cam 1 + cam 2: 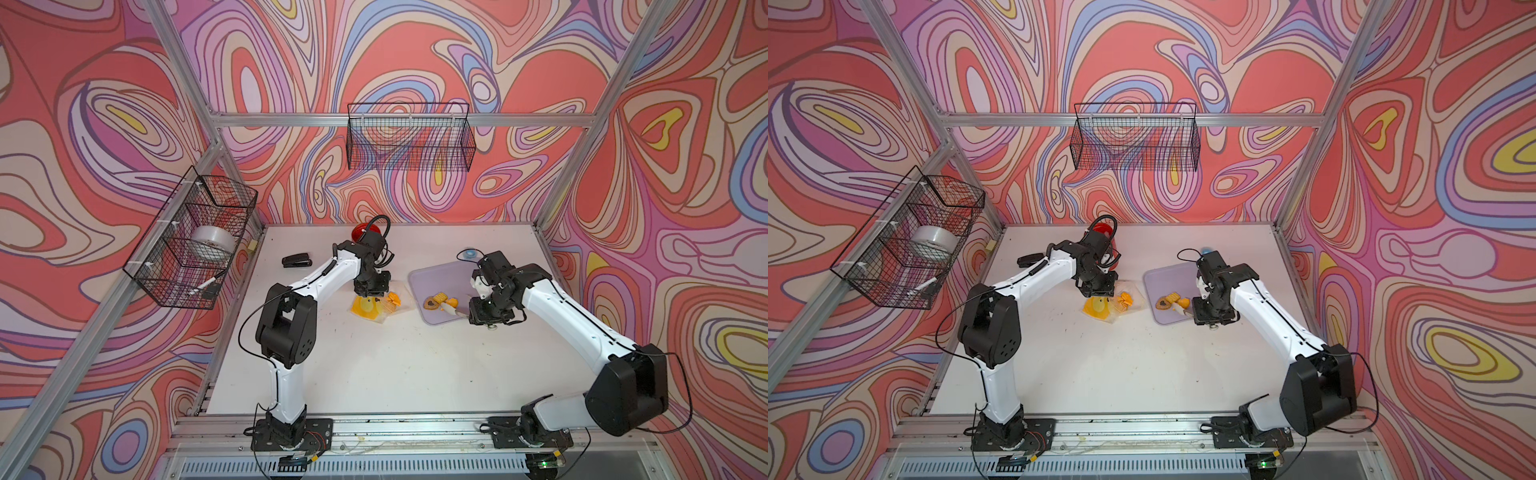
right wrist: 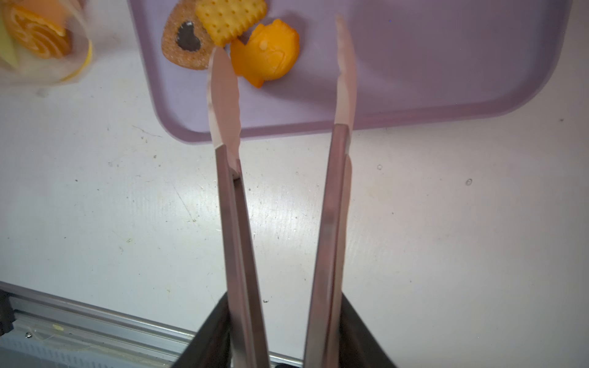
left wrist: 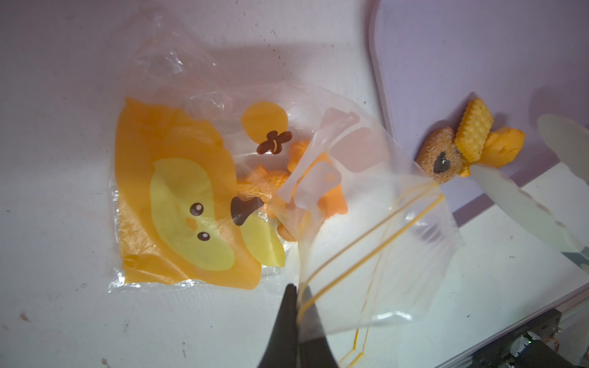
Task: Put the cookies into a resealable bag to prevent moisture
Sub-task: Adjust the cookie on the tray, then pick up the cookie from the tray, then place the cookie in the ziploc bag, then pick up the cookie from the tray, then place the cookie in the ziploc bag.
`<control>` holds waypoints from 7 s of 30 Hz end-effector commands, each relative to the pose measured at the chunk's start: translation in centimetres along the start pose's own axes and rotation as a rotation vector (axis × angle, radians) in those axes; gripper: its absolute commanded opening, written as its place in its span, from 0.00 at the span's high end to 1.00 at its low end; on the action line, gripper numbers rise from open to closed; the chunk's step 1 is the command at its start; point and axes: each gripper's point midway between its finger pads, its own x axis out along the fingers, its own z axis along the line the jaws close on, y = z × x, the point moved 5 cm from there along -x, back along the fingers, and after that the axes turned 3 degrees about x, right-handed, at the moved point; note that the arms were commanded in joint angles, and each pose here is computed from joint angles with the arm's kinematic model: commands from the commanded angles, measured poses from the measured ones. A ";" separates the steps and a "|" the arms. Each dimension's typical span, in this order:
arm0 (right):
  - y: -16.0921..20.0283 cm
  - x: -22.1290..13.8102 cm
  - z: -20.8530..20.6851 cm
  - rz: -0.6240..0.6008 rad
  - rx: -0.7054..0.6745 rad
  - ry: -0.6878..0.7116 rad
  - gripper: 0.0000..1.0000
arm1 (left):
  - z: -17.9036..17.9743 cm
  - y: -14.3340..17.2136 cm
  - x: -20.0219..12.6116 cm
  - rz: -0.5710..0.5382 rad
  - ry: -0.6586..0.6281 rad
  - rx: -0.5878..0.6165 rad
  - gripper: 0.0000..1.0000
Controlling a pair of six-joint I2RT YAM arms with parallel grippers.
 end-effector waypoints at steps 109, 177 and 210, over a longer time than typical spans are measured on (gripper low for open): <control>-3.6 -4.2 10.6 -0.193 -0.269 -0.518 0.56 | -0.9 -0.4 0.1 0.006 0.047 0.008 1.00; -5.1 -3.1 1.1 -0.233 0.030 -0.061 0.74 | -0.7 -0.1 0.3 0.010 0.057 0.010 1.00; -6.4 -0.4 12.1 -0.181 -0.222 -0.468 0.58 | -0.7 -0.1 0.0 0.006 0.054 0.010 1.00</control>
